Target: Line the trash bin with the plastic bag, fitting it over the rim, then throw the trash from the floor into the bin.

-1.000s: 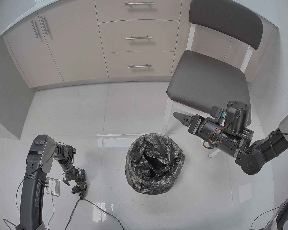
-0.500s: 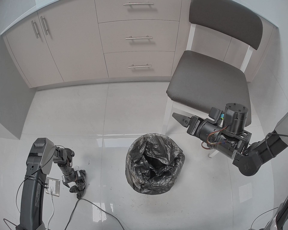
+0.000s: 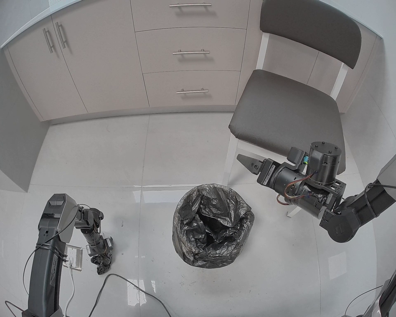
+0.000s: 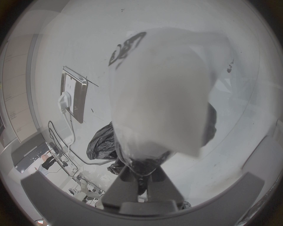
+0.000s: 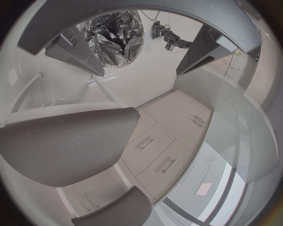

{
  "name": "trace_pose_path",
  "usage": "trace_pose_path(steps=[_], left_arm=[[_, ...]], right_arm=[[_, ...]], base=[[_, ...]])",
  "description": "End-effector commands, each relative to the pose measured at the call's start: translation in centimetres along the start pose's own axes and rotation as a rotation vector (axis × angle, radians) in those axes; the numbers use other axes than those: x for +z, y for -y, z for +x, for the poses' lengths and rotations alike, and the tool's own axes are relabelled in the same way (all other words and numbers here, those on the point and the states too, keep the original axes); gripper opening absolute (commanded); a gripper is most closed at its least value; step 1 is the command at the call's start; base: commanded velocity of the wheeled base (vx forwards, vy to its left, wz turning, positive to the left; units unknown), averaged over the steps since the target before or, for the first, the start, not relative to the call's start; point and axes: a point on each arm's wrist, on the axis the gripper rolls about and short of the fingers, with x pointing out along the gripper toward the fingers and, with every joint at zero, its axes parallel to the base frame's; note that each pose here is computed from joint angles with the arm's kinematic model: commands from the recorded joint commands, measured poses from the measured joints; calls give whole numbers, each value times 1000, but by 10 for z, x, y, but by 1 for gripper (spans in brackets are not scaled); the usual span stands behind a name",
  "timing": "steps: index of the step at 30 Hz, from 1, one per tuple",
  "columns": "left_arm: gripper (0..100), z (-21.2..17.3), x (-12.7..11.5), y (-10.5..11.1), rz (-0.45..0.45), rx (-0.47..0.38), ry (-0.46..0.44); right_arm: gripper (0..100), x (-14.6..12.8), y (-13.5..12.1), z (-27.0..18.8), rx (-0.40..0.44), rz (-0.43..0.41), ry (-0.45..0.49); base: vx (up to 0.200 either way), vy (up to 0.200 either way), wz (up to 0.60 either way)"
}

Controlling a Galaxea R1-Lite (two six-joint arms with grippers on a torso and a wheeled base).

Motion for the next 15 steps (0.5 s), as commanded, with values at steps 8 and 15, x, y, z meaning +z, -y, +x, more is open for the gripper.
trace_pose_path(steps=[8, 15], left_arm=[[0, -36, 1, 15, -24, 37, 20], [0, -115, -9, 44, -129, 23, 11]], right_arm=[[100, 1, 0, -4, 5, -5, -1], [100, 1, -3, -6, 11, -6, 0]], base=[[0, 0, 0], [0, 0, 0]])
